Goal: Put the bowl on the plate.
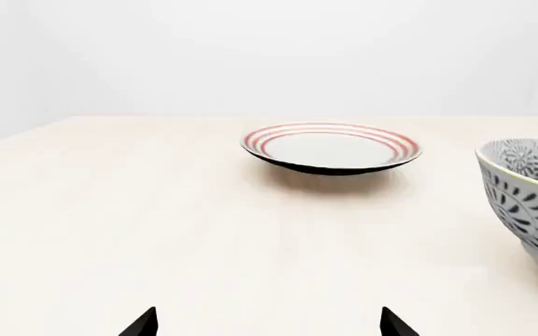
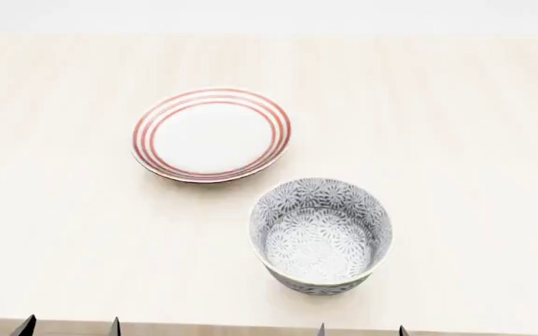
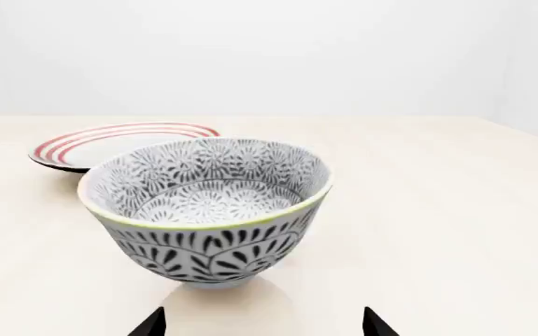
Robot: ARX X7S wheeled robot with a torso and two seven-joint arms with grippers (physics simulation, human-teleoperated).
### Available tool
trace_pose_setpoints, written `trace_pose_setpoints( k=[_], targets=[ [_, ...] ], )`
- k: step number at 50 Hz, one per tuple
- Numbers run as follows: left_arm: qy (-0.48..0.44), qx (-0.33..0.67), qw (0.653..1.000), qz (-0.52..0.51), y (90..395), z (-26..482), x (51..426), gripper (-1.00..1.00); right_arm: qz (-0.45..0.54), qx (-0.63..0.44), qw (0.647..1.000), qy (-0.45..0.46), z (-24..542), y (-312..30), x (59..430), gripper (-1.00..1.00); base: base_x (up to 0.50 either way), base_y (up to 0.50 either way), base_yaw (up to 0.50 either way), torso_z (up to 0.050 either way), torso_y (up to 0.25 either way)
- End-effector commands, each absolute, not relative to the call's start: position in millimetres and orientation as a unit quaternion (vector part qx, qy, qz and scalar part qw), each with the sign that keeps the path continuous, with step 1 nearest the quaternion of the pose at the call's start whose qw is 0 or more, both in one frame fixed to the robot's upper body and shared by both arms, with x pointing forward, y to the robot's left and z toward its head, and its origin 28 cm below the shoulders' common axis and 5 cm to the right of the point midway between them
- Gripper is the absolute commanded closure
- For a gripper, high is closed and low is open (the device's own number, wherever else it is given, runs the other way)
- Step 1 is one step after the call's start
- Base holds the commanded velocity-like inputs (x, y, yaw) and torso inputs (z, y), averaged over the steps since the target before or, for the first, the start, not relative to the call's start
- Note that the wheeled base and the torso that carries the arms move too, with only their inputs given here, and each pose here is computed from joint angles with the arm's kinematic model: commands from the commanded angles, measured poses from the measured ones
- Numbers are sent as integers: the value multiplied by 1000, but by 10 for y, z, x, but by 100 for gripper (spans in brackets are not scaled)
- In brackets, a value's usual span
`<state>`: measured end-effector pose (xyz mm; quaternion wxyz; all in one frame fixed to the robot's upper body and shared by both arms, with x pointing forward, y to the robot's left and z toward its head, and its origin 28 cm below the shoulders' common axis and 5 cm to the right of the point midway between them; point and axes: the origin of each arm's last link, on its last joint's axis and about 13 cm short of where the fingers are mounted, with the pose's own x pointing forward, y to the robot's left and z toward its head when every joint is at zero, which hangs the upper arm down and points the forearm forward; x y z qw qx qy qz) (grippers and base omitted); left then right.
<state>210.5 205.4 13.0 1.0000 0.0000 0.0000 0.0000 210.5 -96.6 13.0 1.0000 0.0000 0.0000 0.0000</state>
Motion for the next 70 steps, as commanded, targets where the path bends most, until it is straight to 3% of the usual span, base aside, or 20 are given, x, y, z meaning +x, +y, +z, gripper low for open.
trace_pose_setpoints(
  k=[1, 22, 23, 24, 40, 44, 55, 62, 70],
  targets=[
    [1, -1, 1000, 3, 2057, 129, 2108, -100, -1, 2, 1000, -2, 131, -964, 2109, -100, 0, 0, 0, 0, 0],
    [13, 1, 1000, -3, 2044, 110, 2096, -100, -7, 8, 1000, -2, 140, -966, 2109, -100, 0, 0, 0, 0, 0],
    [-32, 16, 999, -4, 2039, 175, 2086, -100, -13, 9, 999, -38, 165, -970, 2089, -100, 0, 0, 0, 0, 0],
    [13, 0, 1000, -3, 2044, 109, 2096, -100, -7, 8, 1000, -2, 140, -967, 2109, -100, 0, 0, 0, 0, 0],
    [7, 0, 1000, -2, 2046, 135, 2098, -100, -8, 7, 1000, -7, 159, -971, 2111, -100, 0, 0, 0, 0, 0],
    [-31, -6, 1000, -1, 2054, 272, 2097, -100, -21, 5, 998, -54, 258, -1004, 2134, -100, 0, 0, 0, 0, 0],
    [-247, 5, 967, 58, 2204, 1024, 2078, -100, -51, 52, 961, -267, 925, -1139, 2124, -100, 0, 0, 0, 0, 0],
    [-291, -10, 954, 75, 2243, 1236, 2015, -100, -46, 42, 941, -332, 1112, -1135, 2046, -100, 309, 0, 0, 0, 0],
    [-300, -8, 951, 72, 2227, 1244, 1993, -100, -42, 39, 941, -334, 1095, -1128, 2046, -100, 500, 0, 0, 0, 0]
  ],
)
